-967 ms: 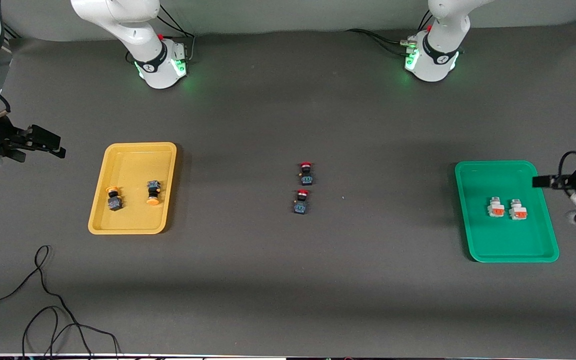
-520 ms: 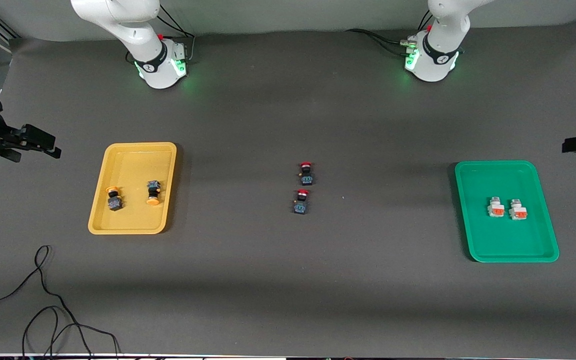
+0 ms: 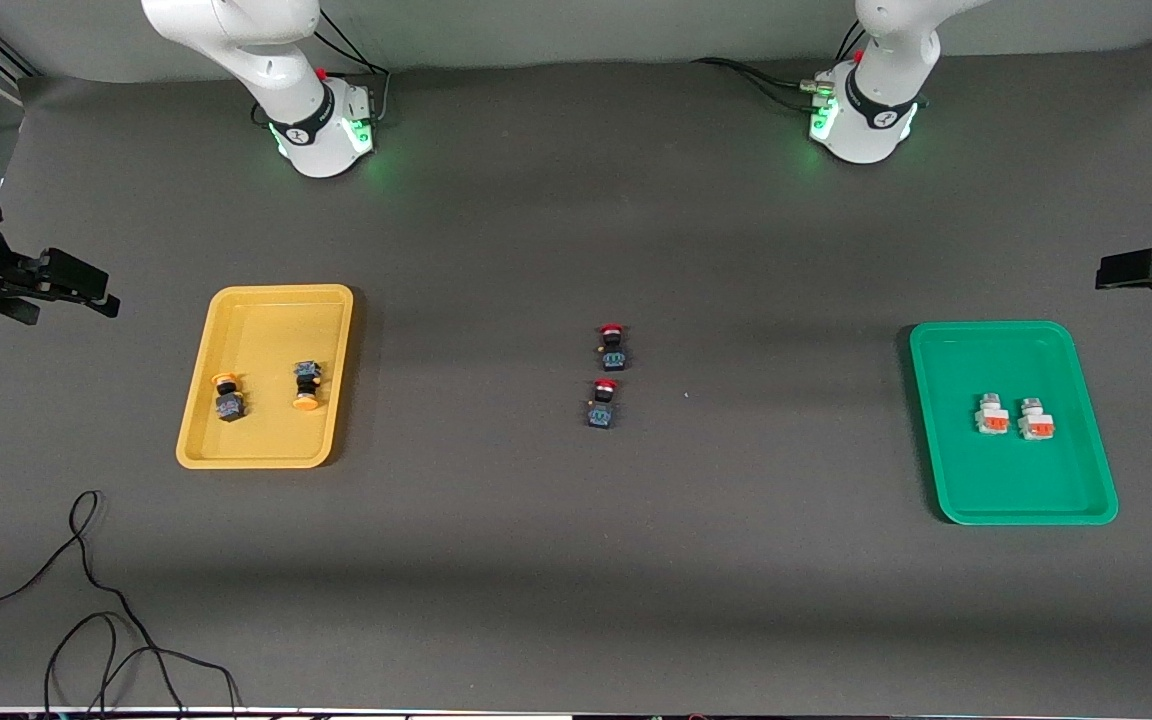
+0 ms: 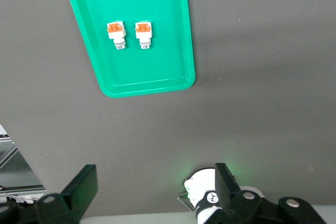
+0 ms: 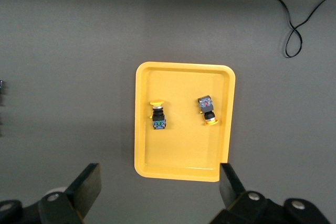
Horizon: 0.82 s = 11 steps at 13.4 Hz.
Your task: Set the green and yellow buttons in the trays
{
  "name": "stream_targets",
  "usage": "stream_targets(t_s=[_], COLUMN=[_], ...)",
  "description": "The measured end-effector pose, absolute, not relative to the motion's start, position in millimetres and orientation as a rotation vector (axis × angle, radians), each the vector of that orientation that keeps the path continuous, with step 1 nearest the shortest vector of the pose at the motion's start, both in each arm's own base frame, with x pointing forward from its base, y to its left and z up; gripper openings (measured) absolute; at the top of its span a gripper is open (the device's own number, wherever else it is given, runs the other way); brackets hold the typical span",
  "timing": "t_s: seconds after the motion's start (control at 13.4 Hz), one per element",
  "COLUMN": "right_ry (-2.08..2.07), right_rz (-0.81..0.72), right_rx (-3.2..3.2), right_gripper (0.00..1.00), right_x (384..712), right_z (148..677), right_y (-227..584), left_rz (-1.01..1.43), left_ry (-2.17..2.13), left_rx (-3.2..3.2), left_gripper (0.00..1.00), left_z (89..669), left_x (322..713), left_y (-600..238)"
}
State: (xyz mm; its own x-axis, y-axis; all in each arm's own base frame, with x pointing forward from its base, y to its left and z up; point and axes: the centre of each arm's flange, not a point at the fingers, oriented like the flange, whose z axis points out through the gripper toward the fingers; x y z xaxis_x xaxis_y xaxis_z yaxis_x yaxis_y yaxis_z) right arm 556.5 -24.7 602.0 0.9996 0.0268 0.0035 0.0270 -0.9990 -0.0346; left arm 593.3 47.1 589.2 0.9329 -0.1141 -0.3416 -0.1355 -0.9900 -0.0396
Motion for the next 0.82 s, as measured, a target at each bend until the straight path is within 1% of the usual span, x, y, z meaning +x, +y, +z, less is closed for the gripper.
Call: stream_targets(t_s=[0.59,0.82], right_ry=[-0.043,-0.043], right_rz=[-0.003,-0.003], right_rx=[-3.112,-3.112], right_gripper=[1.00,1.00], right_x=[556.6,556.7], right_z=[601.7,601.4], right_y=[-25.2,-25.2], left_rz=[0.570,0.547], left_ry=[0.203,0.146], left_rx=[-2.986,-3.011], left_gripper=[0.99,0.99], left_z=[580.3,588.8], left_x=[596.1,591.5], left_y=[16.3,15.1])
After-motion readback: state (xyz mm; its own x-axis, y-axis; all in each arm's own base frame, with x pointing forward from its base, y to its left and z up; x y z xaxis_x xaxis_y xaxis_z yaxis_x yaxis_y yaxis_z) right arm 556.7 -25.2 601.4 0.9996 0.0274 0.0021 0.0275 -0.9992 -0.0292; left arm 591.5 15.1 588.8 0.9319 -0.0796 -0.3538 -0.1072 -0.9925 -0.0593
